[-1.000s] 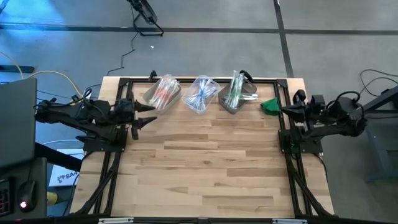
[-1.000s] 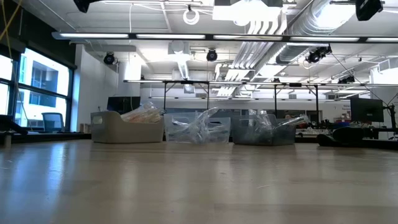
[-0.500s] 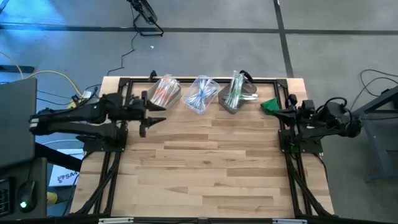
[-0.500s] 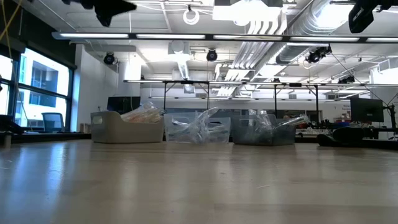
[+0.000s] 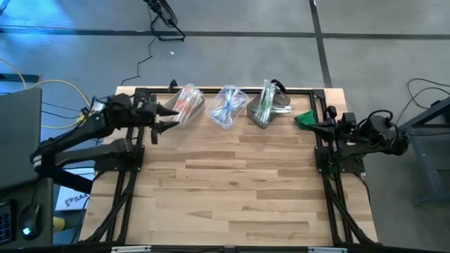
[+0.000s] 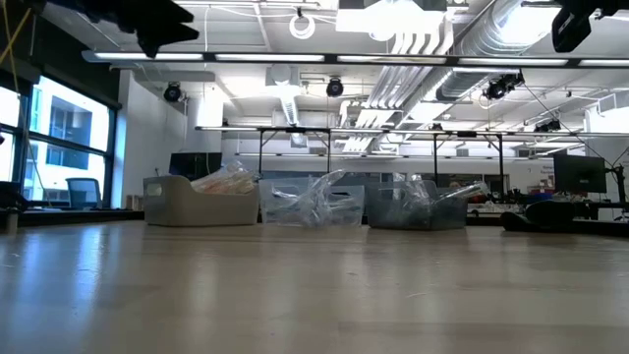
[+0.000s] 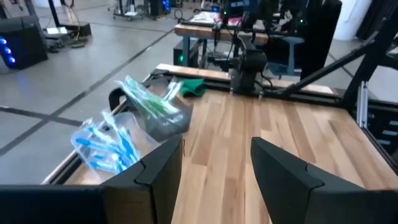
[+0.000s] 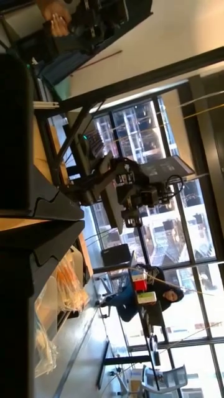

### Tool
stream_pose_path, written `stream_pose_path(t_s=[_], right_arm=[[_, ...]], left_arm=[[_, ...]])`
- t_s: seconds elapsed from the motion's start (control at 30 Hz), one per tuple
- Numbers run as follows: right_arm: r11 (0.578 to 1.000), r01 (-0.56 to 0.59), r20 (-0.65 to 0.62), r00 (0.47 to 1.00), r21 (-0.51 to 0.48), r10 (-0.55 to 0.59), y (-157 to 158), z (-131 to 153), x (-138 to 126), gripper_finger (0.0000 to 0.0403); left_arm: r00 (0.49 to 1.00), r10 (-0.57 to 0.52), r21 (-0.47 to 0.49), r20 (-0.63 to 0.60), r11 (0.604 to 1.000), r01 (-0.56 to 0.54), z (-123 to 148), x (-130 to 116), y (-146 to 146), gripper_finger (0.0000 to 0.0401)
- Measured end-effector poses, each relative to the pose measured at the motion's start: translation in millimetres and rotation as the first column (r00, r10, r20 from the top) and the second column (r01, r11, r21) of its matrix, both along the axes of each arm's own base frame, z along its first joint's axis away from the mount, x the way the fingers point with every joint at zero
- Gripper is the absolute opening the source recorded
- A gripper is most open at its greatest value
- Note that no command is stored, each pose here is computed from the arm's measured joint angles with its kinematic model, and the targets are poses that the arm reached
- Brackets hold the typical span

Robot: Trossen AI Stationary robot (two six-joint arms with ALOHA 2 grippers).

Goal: Pick & Place Toothbrushes
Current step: Return to Home Position

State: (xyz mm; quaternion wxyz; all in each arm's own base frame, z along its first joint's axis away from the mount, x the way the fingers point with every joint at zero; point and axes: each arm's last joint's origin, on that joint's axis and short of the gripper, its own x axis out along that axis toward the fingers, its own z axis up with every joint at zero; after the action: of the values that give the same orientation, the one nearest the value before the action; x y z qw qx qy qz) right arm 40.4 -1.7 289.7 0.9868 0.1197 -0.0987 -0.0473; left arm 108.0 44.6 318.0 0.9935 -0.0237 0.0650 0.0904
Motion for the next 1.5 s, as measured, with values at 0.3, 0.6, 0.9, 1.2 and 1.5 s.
stream_pose_path(t_s=[0.3, 0.6, 0.9, 1.2, 1.5], right_arm=[[1.0, 0.021, -0.001, 1.0, -0.016, -0.021, -1, 0, 0, 0.0004], [0.999, 0.032, -0.001, 0.999, -0.011, -0.032, -1, 0, 0, 0.0004], [0.998, 0.052, 0.029, 0.998, -0.034, -0.052, -1, -3, 4, 0.0004], [0.996, 0.082, 0.068, 0.995, -0.037, -0.079, 2, -40, 30, 0.0004], [0.995, 0.084, 0.051, 0.995, 0.054, -0.086, 4, -76, 45, 0.0004]], left_arm=[[0.999, 0.038, 0.005, 0.037, 0.999, -0.039, -9, -29, -13, 0.0187], [0.986, 0.108, -0.048, 0.128, 0.994, -0.102, -50, -45, -19, 0.0187], [0.981, 0.126, -0.076, 0.147, 0.99, -0.116, -74, -50, -21, 0.0187], [0.975, 0.149, -0.074, 0.163, 0.988, -0.139, -98, -37, -14, 0.0187], [0.978, 0.167, -0.141, 0.125, 0.979, -0.149, -129, -27, -8, 0.0187]])
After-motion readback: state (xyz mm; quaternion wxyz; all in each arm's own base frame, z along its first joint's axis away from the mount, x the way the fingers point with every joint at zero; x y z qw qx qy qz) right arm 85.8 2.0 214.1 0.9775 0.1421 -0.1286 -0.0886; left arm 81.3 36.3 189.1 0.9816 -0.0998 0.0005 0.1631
